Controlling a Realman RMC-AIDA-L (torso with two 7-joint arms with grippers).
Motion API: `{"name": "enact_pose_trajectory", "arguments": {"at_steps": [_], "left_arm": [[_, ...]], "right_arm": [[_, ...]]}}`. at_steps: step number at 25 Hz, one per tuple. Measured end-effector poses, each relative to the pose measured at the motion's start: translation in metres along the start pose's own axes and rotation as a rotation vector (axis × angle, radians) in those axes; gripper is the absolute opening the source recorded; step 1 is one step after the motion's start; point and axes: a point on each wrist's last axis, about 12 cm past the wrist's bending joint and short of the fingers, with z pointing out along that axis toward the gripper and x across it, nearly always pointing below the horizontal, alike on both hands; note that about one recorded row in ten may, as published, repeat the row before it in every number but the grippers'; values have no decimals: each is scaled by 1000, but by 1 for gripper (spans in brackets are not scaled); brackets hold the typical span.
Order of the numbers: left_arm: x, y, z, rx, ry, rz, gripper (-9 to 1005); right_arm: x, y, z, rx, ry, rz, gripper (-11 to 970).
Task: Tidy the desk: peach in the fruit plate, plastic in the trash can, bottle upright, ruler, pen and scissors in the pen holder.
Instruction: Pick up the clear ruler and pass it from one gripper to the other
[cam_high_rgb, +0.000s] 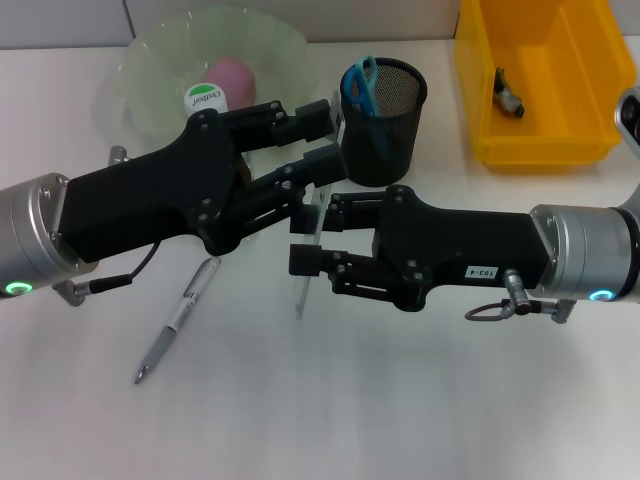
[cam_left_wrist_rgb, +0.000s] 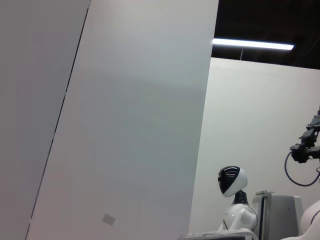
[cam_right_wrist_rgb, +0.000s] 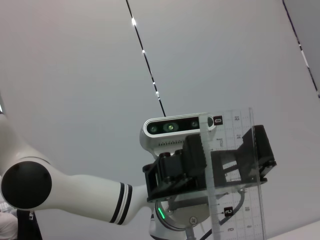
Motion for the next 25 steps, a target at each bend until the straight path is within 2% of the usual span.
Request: {"name": "enact_pose_trajectory", "arguments": {"at_steps": [5,25], "left_arm": [[0,0,0,-2,-1,0,418],[1,-1,1,10,1,5,421]], "right_arm": [[0,0,0,3,-2,0,404],[0,0,0,4,-2,1,398]]}}
